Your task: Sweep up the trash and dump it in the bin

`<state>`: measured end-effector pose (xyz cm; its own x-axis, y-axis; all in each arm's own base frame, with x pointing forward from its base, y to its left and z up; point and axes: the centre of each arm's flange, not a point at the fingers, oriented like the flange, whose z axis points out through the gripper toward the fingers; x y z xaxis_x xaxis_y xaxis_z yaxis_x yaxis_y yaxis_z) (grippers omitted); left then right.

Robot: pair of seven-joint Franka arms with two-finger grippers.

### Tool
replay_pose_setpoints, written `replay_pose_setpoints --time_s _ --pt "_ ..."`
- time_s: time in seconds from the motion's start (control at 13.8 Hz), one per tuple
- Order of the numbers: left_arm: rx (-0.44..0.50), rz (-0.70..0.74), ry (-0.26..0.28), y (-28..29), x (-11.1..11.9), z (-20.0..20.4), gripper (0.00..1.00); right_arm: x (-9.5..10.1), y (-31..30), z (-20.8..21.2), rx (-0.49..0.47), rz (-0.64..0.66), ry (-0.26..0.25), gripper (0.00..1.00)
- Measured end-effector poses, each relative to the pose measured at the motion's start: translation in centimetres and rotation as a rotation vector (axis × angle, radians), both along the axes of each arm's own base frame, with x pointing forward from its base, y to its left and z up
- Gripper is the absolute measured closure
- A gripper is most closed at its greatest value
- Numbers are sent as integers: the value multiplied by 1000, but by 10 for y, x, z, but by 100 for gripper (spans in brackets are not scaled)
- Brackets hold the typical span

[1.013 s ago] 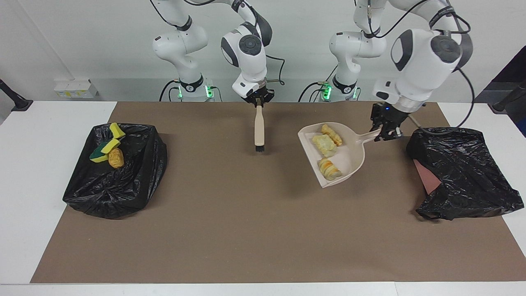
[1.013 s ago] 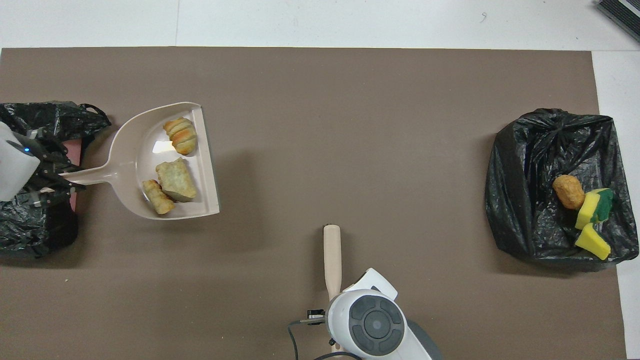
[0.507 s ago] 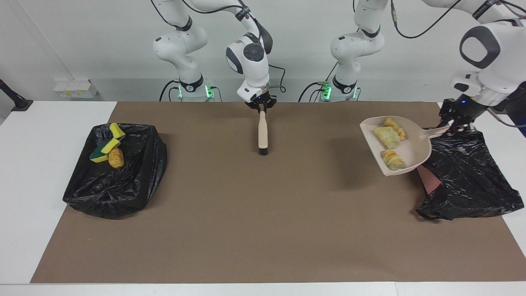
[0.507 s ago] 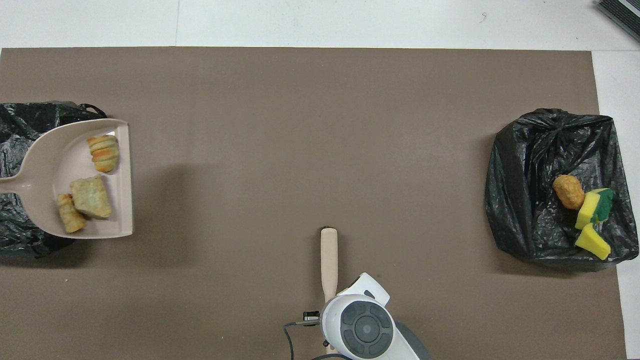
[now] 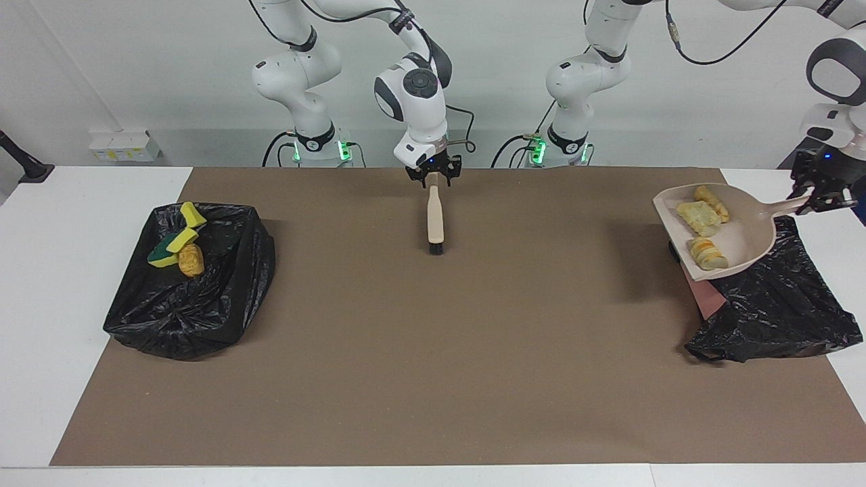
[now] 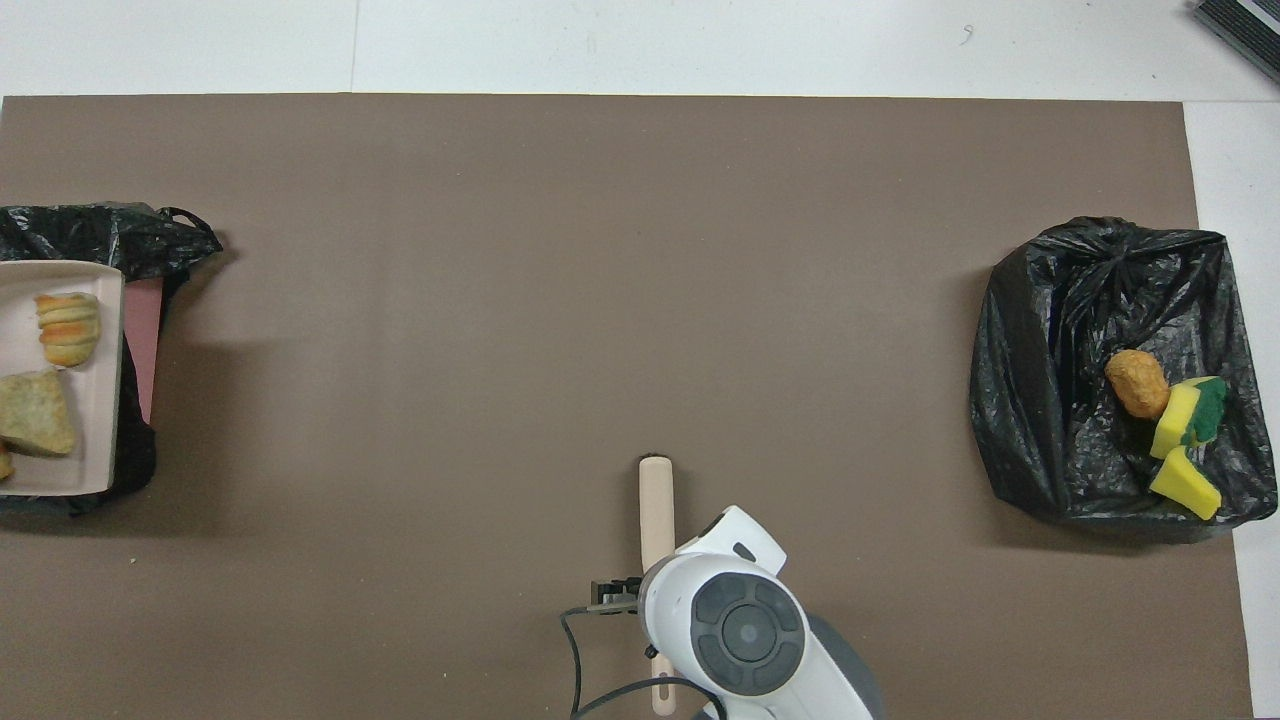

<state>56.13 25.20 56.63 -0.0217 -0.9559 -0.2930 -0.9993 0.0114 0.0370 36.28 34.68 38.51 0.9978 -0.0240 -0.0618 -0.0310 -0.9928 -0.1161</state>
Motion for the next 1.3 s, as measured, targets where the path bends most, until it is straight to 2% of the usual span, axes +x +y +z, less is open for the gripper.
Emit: replay_pose_setpoints --time_s 0.22,0.43,0.72,1.01,1.16,1.3 --pt "176 -46 8 15 7 9 69 49 -37 42 -27 -60 -46 0" --pt "311 -64 38 23 8 16 69 91 -84 76 -73 -105 -100 0" --pt "442 -4 8 22 12 25 69 145 -173 135 -92 -66 -146 0" --pt "526 -7 -3 19 16 29 69 170 -245 171 -127 -22 -211 0" --pt "585 -13 -2 14 19 33 69 175 -282 192 -135 -29 -196 0" --pt "652 -19 -9 -1 26 36 69 172 -317 215 -140 -43 -160 0"
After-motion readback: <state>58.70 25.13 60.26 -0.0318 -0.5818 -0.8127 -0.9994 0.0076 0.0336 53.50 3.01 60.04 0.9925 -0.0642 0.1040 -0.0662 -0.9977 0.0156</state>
